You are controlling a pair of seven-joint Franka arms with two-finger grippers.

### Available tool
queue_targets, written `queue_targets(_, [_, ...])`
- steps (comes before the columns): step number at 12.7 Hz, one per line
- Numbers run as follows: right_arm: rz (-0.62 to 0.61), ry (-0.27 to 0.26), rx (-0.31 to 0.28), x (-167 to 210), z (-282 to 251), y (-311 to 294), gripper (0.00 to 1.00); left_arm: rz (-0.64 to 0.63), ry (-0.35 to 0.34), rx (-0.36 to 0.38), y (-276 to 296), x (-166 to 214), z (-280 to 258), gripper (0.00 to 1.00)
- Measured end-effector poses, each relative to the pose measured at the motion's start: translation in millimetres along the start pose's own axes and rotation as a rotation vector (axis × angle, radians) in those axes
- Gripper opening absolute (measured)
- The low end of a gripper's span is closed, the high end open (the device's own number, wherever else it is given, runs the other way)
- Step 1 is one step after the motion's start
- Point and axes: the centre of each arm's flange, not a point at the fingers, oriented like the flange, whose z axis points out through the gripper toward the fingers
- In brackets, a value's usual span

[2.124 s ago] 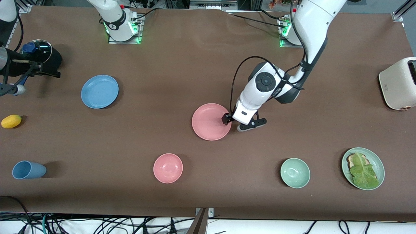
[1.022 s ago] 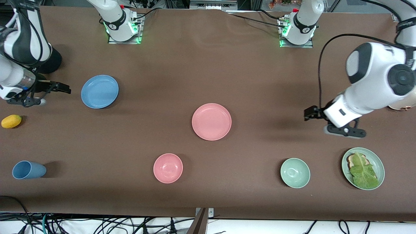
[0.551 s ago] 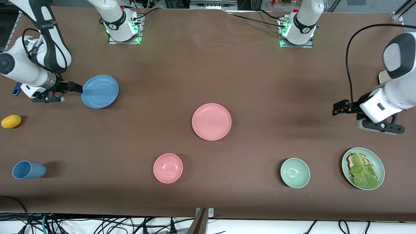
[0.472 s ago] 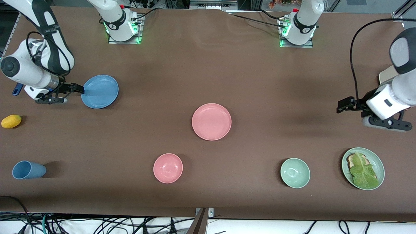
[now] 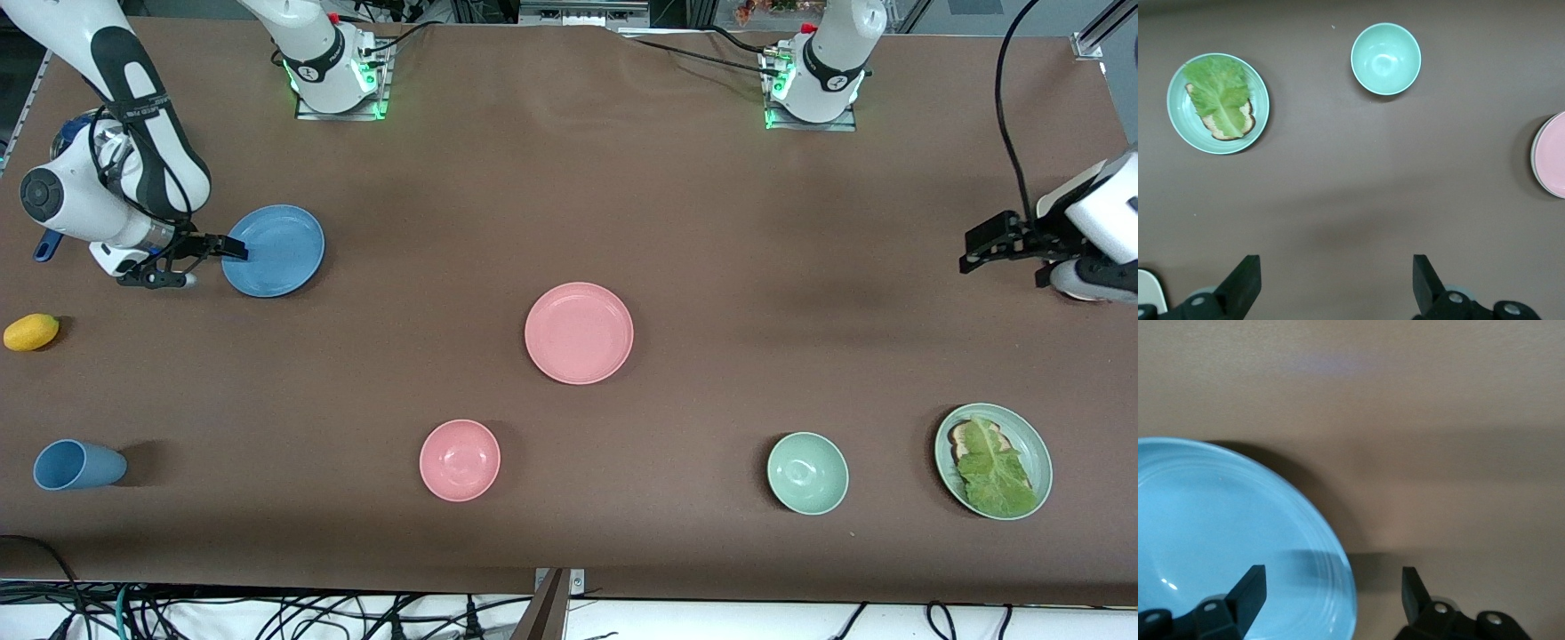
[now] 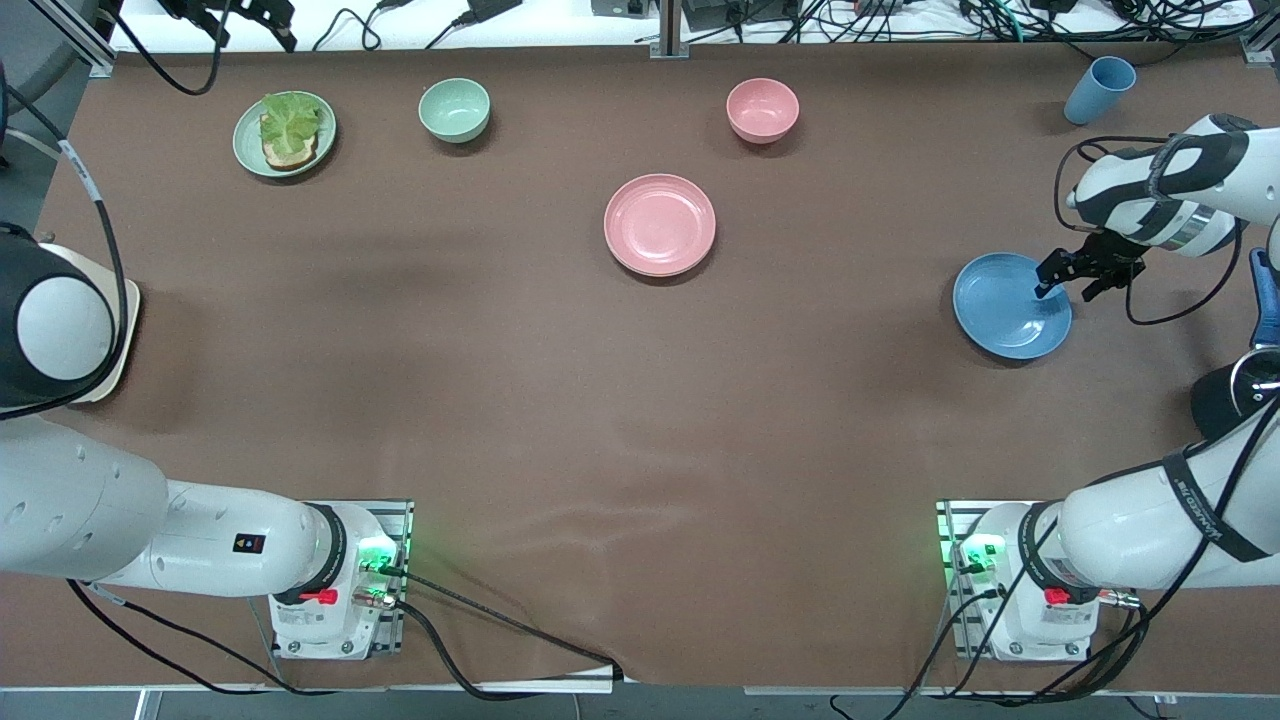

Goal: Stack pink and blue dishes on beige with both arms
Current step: 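Grip the blue plate rim with the right gripper and lift it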

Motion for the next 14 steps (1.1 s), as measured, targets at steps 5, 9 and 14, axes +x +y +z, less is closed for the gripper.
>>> queue_targets(5, [0.028, 0.022, 0.056, 2, 7, 3, 0.27, -0.102, 0.001, -0.003, -5, -11, -14, 1.00])
queue_targets(9, [0.076, 0.039, 0.115, 5, 1, 1, 0.10, -0.167, -0.056, -0.010, -2, -18, -11, 1.00])
queue_targets(14, [0.058, -0.015, 0.211, 23, -24, -10, 0.05, -0.162, -0.119, -0.018, 3, -25, -8, 1.00])
